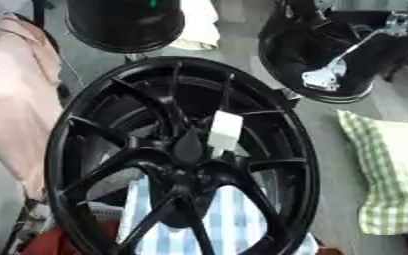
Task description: Pull the pin out of the wheel hub.
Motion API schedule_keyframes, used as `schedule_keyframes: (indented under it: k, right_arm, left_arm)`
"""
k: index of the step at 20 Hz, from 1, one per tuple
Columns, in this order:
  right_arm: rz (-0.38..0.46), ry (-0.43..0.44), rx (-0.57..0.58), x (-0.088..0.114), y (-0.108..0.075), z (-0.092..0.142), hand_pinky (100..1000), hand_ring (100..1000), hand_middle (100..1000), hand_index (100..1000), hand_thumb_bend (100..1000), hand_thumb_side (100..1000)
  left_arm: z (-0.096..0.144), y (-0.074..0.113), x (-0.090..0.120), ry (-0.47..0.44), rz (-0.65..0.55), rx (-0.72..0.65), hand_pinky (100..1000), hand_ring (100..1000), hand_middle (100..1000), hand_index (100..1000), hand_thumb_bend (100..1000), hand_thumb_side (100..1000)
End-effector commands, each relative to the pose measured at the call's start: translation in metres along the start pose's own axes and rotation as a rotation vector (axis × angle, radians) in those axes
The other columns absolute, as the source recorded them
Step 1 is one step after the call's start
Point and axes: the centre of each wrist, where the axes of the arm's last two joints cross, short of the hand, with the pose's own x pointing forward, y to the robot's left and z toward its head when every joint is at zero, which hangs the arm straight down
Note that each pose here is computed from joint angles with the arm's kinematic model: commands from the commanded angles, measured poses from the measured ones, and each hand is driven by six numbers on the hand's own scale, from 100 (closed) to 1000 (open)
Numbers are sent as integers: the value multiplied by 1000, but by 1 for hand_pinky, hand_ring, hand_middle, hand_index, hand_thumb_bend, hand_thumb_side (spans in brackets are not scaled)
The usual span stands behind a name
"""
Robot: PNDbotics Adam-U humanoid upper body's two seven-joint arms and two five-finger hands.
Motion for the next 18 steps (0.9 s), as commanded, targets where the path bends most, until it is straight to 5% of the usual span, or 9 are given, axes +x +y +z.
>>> schedule_keyframes:
  k: [1,7,18]
  right_arm:
    - [8,20,-27,-3,-8,5,836,827,771,833,186,392]
    - [-102,153,-108,6,4,6,815,808,748,812,176,513]
    - [-394,290,-150,63,13,-3,805,811,747,812,100,656]
  left_arm:
    - [-6,1,11,-41,-27,-25,767,700,611,770,238,602]
    - [-6,1,11,-40,-27,-30,767,700,611,770,237,604]
    - [-5,1,10,-31,-29,-36,768,699,612,770,235,606]
